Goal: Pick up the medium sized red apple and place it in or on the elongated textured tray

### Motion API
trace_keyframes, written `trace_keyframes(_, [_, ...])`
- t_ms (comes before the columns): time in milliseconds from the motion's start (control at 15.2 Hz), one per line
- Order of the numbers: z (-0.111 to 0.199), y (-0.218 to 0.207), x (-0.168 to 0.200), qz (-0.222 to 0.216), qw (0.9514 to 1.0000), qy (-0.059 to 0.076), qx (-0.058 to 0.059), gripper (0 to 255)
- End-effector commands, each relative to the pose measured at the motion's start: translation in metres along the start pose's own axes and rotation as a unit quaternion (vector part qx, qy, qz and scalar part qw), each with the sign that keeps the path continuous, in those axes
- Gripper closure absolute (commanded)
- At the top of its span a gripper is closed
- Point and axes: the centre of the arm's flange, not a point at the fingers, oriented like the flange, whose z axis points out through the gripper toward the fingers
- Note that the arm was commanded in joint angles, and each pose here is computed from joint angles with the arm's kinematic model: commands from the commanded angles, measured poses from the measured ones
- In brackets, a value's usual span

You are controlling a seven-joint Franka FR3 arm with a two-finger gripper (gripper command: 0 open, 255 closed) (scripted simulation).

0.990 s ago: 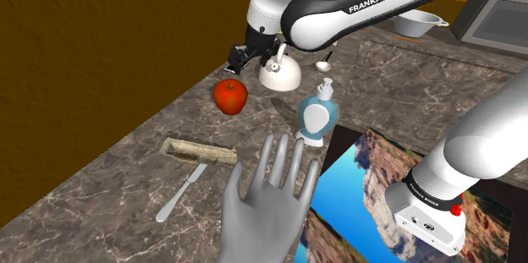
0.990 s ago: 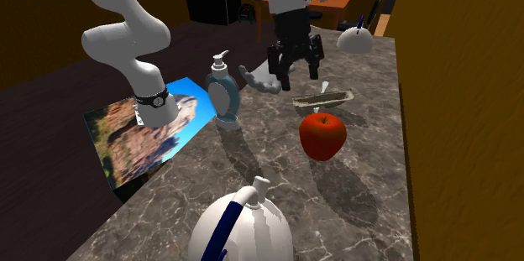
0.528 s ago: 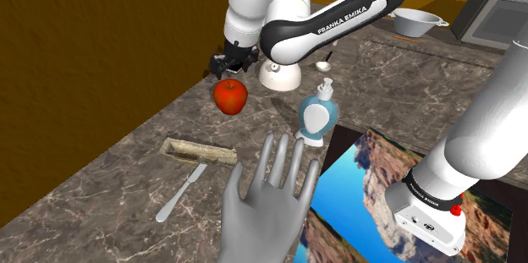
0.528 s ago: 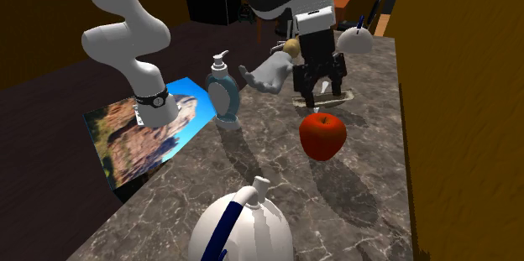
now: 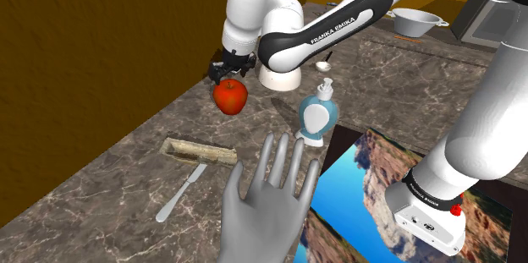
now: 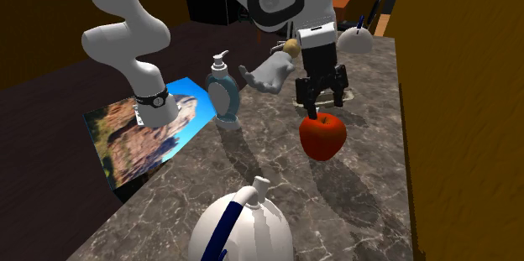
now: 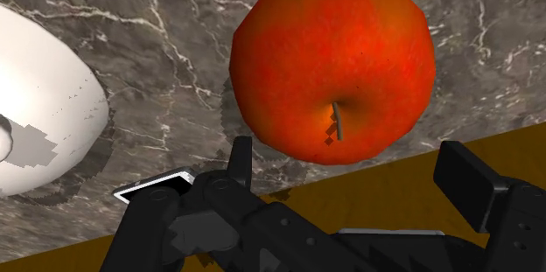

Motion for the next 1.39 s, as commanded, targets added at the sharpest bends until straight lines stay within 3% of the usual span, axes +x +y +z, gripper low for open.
trace_keyframes(0, [0.0,0.0,0.0,0.0,1.0,0.0,0.0,0])
trace_keyframes(198, [0.0,0.0,0.0,0.0,1.0,0.0,0.0,0])
trace_keyframes(264, [0.0,0.0,0.0,0.0,1.0,0.0,0.0,255])
trace_keyframes(858, [0.0,0.0,0.0,0.0,1.0,0.0,0.0,255])
trace_keyframes(1320, [-0.033,0.001,0.015,0.0,1.0,0.0,0.0,255])
